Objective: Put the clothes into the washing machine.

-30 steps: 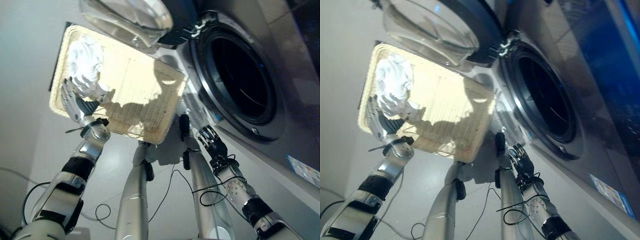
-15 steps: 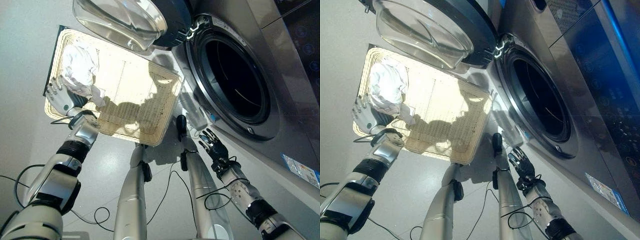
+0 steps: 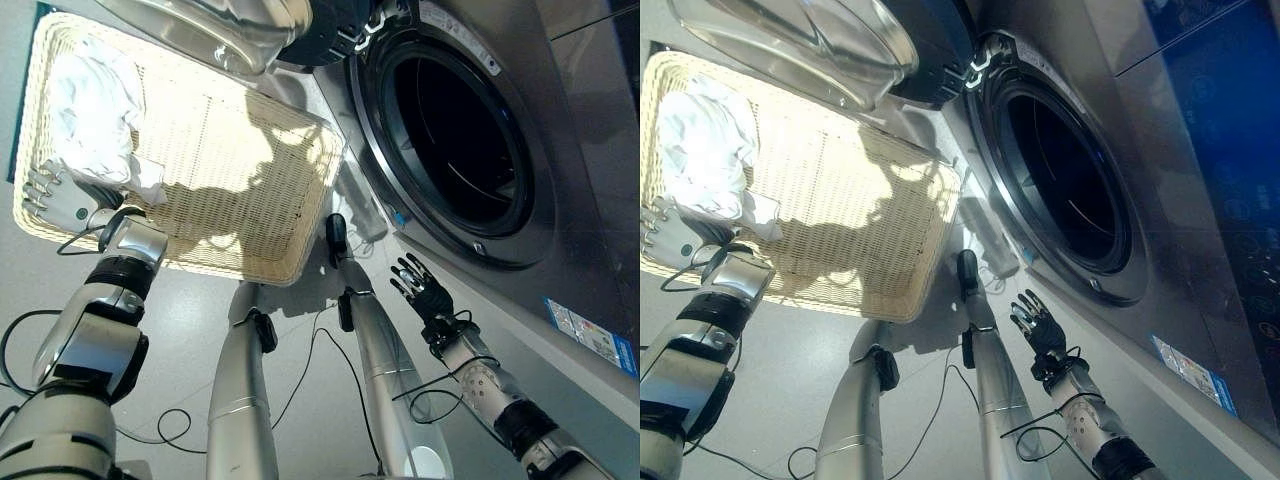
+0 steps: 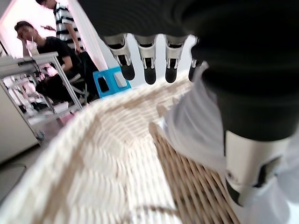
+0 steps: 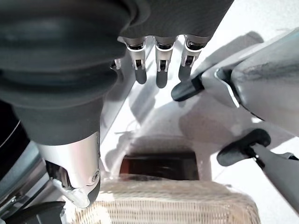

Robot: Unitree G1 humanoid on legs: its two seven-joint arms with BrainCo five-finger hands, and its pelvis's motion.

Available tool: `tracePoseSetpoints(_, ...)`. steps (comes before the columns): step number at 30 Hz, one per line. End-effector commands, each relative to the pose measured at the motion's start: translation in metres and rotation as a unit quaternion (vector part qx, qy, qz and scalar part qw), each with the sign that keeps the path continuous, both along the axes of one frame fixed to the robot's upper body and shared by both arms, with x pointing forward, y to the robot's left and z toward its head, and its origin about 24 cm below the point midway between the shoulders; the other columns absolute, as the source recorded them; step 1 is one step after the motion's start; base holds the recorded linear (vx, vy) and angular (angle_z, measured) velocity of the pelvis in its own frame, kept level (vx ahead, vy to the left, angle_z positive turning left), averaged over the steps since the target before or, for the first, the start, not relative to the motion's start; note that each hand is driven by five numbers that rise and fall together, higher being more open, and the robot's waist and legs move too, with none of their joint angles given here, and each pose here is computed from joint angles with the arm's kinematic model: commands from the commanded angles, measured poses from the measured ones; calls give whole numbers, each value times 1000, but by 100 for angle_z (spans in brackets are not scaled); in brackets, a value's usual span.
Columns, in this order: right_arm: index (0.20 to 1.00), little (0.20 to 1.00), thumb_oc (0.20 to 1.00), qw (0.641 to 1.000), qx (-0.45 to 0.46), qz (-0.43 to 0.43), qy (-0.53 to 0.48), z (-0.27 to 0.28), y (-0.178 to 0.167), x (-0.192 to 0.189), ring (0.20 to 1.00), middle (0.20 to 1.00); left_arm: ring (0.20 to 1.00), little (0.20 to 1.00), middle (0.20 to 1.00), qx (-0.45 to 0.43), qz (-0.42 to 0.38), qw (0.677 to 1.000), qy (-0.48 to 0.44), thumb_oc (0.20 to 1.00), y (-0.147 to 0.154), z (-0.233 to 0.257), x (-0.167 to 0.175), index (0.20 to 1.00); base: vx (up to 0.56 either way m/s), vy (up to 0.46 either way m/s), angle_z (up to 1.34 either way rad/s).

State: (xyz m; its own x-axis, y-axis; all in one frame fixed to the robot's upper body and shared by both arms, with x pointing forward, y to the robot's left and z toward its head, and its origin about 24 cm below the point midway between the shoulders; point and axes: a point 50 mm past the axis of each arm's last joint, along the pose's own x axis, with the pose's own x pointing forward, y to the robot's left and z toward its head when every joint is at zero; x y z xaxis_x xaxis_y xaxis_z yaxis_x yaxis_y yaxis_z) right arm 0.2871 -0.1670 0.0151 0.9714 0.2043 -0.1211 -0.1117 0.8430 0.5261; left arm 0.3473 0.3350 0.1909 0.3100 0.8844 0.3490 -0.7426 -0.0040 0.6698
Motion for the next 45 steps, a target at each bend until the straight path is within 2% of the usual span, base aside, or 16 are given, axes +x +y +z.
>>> tracePoseSetpoints(1, 1000, 1000, 1000, 999, 35, 12, 6, -7, -1, -20, 1000, 1000, 1000, 1000, 1000, 46, 28, 998, -44, 1000, 30, 28, -16, 1000, 22, 6, 6)
tracePoseSetpoints(9, 1000, 1000, 1000, 998, 46, 33, -13, -5, -1, -19, 1000, 1000, 1000, 1000, 1000, 87, 11, 995, -39, 1000, 34, 57, -12, 1000, 8, -9, 0)
tracePoseSetpoints(10, 1000, 1000, 1000, 998, 48, 34, -15, -4, 0, -19, 1000, 1000, 906, 906, 906, 87, 7, 995, -38, 906, 33, 60, -10, 906, 0, 0, 0)
tracePoseSetpoints(11, 1000, 1000, 1000, 998, 49, 35, -15, -4, 1, -18, 1000, 1000, 849, 849, 849, 87, 4, 995, -39, 849, 33, 61, -10, 849, 0, 0, 0)
tracePoseSetpoints(12, 1000, 1000, 1000, 998, 50, 35, -17, -3, 2, -17, 1000, 1000, 432, 432, 432, 87, -8, 995, -45, 432, 31, 65, -7, 432, 14, -24, 3)
tracePoseSetpoints(13, 1000, 1000, 1000, 998, 50, 35, -17, -3, 2, -17, 1000, 1000, 200, 200, 200, 87, -16, 995, -50, 200, 30, 67, -6, 200, 0, 0, 0)
tracePoseSetpoints(17, 1000, 1000, 1000, 998, 50, 36, -17, -2, 3, -16, 1000, 1000, 200, 200, 200, 41, -93, 987, -125, 200, 14, 72, 6, 200, 1, -3, -3)
tracePoseSetpoints(19, 1000, 1000, 1000, 998, 51, 36, -17, -2, 4, -16, 1000, 1000, 200, 200, 200, 32, -107, 983, -143, 200, 11, 72, 8, 200, -5, -16, 1)
tracePoseSetpoints(20, 1000, 1000, 1000, 998, 51, 38, -16, -3, 6, -17, 1000, 1000, 200, 200, 200, 24, -138, 974, -179, 200, 3, 72, 11, 200, -14, -39, 4)
tracePoseSetpoints(25, 1000, 1000, 1000, 997, 60, 48, -27, 0, 12, -18, 1000, 1000, 200, 200, 200, 34, -172, 958, -228, 200, -12, 72, 12, 200, -21, -68, 15)
tracePoseSetpoints(37, 1000, 1000, 1000, 995, 83, 36, -27, -5, 8, -32, 1000, 1000, 200, 200, 200, 0, -162, 963, -217, 200, -4, 21, -1, 200, -58, -98, 0)
tracePoseSetpoints(45, 1000, 1000, 1000, 996, 81, -6, -38, 3, 8, -22, 1000, 1000, 200, 200, 200, -34, -208, 948, -237, 200, -22, -2, -3, 200, -81, -121, 2)
